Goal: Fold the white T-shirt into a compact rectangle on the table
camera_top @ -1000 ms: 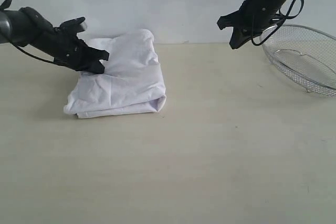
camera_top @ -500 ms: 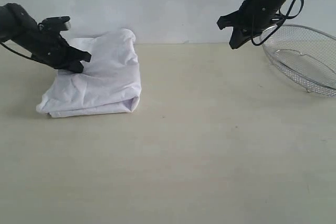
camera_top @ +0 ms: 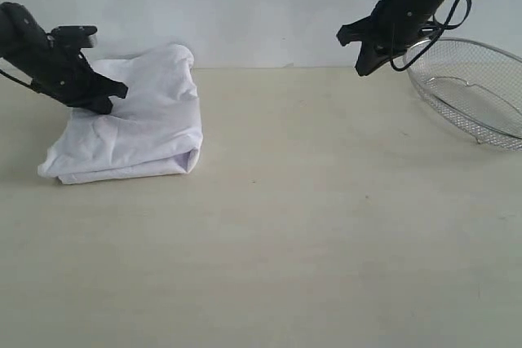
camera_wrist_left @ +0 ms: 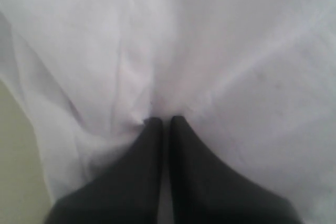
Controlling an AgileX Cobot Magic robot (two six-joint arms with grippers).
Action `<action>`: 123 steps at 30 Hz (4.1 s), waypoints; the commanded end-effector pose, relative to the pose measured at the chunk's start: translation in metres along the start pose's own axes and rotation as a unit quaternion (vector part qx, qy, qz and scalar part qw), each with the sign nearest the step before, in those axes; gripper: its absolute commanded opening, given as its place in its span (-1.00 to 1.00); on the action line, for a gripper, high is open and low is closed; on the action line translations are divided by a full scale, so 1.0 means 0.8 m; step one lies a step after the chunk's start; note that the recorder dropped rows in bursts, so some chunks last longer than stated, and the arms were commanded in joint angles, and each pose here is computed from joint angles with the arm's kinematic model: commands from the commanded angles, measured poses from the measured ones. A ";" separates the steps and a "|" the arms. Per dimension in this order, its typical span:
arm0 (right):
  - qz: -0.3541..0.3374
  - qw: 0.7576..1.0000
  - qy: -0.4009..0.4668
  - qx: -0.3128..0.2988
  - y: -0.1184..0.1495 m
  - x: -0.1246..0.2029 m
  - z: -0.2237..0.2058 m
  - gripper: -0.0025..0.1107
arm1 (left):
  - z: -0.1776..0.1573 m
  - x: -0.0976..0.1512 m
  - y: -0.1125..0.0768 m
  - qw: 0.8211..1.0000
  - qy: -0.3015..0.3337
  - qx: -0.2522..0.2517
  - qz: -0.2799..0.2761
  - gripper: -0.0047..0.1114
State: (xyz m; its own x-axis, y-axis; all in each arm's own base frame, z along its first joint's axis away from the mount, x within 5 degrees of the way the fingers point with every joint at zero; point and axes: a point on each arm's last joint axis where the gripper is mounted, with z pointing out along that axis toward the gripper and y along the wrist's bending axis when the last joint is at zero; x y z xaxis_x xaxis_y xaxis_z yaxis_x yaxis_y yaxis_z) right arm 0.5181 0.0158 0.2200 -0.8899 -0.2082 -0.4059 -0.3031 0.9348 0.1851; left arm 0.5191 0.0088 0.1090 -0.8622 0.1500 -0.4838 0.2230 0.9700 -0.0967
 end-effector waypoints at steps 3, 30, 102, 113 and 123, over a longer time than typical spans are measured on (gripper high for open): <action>-0.016 1.000 -0.011 -0.004 0.002 -0.003 -0.012 -0.96 | -0.014 -0.003 0.002 1.000 0.000 0.000 0.008 -0.84; -0.060 0.988 -0.133 -0.049 0.058 -0.022 -0.147 -0.96 | -0.284 0.050 -0.121 0.984 -0.096 0.141 0.045 -0.84; -0.048 0.881 -0.465 0.071 0.175 0.360 -0.239 -0.96 | -0.383 0.376 -0.182 0.926 -0.374 0.052 -0.026 -0.84; 0.023 0.863 -0.490 0.122 0.156 0.480 -0.191 -0.96 | -0.383 0.376 -0.182 0.926 -0.374 0.052 -0.026 -0.84; 0.038 0.829 -0.546 0.115 0.156 0.513 -0.182 -0.96 | -0.383 0.376 -0.182 0.926 -0.373 0.053 -0.025 -0.84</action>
State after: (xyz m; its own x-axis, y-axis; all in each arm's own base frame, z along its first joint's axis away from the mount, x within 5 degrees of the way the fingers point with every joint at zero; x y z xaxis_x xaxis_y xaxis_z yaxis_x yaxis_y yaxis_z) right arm 0.0692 0.0065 0.2067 -0.0696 0.1032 -0.9922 -0.0849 0.9904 0.1089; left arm 0.0888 -0.0286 0.2445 -0.3332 -0.0897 -0.9386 0.2705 0.9445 -0.1863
